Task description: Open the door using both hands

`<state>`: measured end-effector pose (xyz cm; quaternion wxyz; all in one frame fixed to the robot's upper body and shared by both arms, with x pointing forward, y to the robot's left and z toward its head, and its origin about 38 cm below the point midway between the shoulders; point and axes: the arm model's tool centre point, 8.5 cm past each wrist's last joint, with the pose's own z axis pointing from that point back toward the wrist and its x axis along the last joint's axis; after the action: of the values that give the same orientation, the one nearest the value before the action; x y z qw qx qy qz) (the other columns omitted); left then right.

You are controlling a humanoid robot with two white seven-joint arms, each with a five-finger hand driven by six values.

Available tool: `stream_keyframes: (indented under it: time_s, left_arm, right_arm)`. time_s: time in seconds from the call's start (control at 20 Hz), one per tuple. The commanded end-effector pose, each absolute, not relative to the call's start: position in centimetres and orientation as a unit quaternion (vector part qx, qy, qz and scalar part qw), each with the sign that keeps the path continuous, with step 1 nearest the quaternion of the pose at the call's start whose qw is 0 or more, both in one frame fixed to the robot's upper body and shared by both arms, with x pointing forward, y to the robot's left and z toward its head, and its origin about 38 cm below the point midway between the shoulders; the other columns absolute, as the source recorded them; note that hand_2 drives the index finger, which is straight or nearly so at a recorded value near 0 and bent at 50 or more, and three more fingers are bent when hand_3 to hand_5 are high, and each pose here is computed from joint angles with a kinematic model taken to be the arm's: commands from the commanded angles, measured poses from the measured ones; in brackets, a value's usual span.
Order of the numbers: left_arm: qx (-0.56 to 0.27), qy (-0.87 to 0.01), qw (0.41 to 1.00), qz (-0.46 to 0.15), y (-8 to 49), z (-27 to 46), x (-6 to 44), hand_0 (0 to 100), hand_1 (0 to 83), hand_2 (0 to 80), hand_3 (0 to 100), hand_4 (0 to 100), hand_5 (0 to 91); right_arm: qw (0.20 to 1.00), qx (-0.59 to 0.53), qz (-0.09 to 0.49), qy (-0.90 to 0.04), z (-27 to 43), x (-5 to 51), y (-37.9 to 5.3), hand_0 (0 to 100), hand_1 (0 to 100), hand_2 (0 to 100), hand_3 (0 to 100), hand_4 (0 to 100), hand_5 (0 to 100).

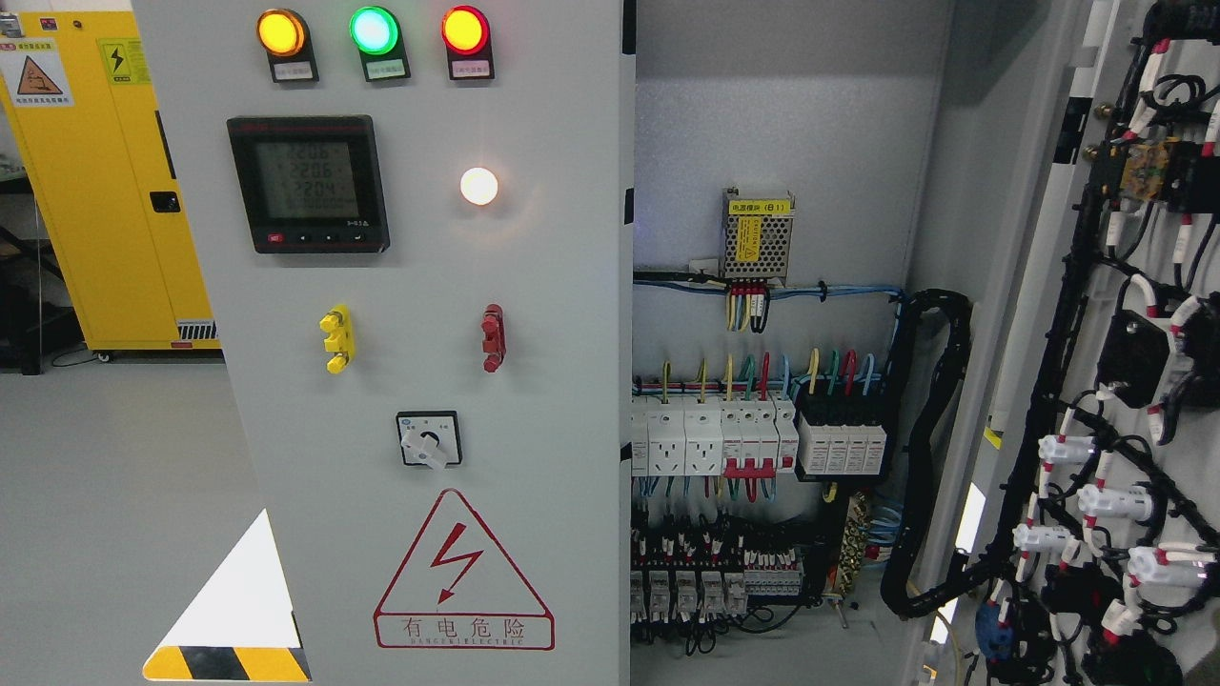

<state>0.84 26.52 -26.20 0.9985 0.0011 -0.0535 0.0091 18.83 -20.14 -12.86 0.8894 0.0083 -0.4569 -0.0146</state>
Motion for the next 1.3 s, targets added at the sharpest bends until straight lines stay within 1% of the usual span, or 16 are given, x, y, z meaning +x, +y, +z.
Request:
stream_keyframes:
  time_s: [0.0,0.15,0.3,0.45,0.65,1.05,1.25]
  left_arm:
    - [0.018,-0.032,0.999,0.012,28.3,-26.0,-0.8,12,55.6,0.0,0,0,0.0]
    - [0.018,-0.033,0.999,0.019,28.3,-26.0,-0.8,12,55.6,0.0,0,0,0.0]
    - [0.019,-0.039,0.997,0.062,28.2,-26.0,-0.5,12,55.6,0.0,0,0,0.0]
    - [0.01,-0.037,0.998,0.057,27.0,-26.1,-0.7,12,55.6,0.0,0,0,0.0]
    - [0.009,-0.039,0.998,0.056,27.0,-26.1,-0.5,12,55.6,0.0,0,0,0.0]
    - [0.004,-0.042,0.998,0.053,26.6,-26.1,-0.1,12,55.6,0.0,0,0,0.0]
    - [0.0,-0.048,0.997,0.053,26.2,-26.2,0.6,12,55.6,0.0,0,0,0.0]
  right_arm:
    - [0.706,0.111,-0.007,-0.699,7.2,25.9,-14.5,0,50,4,0,0,0]
    - [0.674,0.129,-0.002,-0.727,10.0,27.1,-13.3,0,50,4,0,0,0]
    - [0.646,0.143,-0.005,-0.749,12.4,28.0,-12.6,0,50,4,0,0,0]
    - [0.623,0.167,-0.006,-0.765,14.5,27.8,-11.2,0,50,4,0,0,0]
    - [0.586,0.184,-0.013,-0.789,17.6,29.8,-9.9,0,50,4,0,0,0]
    - [0.525,0.181,0.0,-0.832,22.5,33.0,-9.6,0,50,4,0,0,0]
    - [0.518,0.176,0.018,-0.837,23.6,35.5,-8.9,0,50,4,0,0,0]
